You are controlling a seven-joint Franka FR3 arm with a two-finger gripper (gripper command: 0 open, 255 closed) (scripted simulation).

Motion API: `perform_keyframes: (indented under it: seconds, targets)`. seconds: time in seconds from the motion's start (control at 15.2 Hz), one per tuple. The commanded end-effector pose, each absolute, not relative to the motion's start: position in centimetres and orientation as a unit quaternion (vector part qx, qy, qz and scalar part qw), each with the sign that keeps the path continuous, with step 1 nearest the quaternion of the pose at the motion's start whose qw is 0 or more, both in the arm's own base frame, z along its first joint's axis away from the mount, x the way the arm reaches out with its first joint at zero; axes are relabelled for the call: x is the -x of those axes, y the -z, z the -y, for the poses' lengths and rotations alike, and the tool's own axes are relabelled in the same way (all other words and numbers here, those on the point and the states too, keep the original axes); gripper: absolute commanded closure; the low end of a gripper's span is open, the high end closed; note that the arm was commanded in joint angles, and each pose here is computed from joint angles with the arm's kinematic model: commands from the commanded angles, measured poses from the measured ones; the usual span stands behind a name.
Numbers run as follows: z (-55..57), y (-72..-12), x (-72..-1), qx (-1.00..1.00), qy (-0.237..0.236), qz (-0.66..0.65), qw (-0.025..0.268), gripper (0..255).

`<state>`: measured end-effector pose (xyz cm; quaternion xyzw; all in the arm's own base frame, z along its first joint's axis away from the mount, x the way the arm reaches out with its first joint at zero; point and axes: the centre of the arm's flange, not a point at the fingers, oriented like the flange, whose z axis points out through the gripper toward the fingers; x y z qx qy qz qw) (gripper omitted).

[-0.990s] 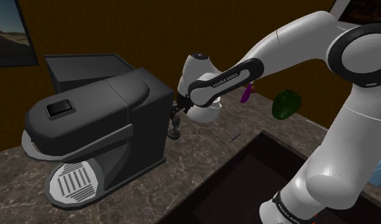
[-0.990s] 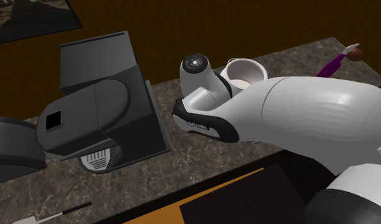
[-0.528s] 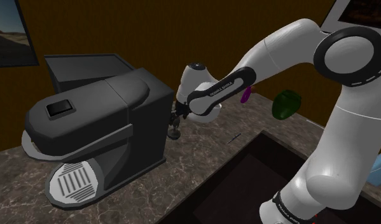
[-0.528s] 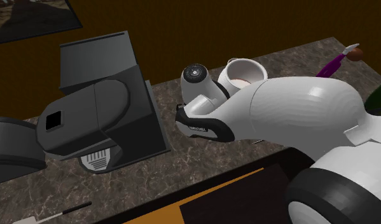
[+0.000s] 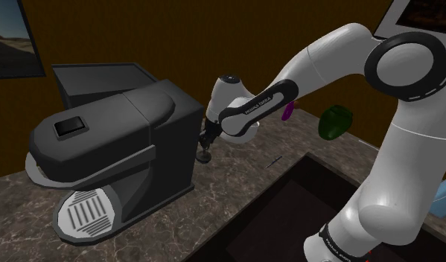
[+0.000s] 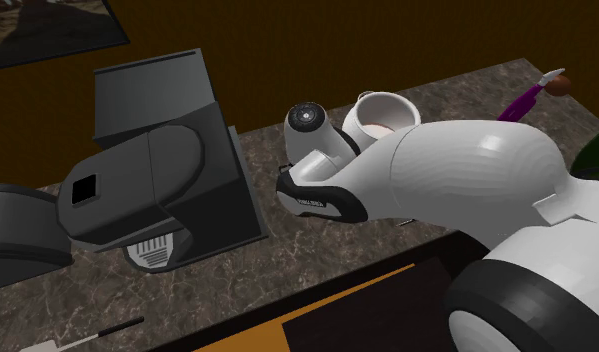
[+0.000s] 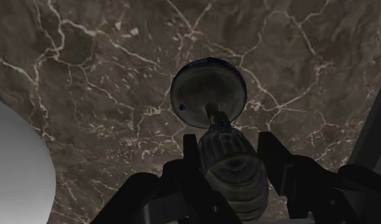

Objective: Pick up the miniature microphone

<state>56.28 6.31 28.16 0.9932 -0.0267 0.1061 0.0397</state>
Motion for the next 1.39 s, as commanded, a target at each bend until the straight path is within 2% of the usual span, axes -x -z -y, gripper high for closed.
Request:
perform_keyframes:
  seconds: [0.0, 0.2, 1.32]
  targets:
    - [-6.3, -28.1, -56.3, -0.993, -0.106, 0.027, 0.040, 255]
    - [-6.3, -28.1, -56.3, -0.993, -0.106, 0.027, 0.040, 255]
    - [-6.3, -36.1, -56.3, -0.993, -0.106, 0.027, 0.040, 255]
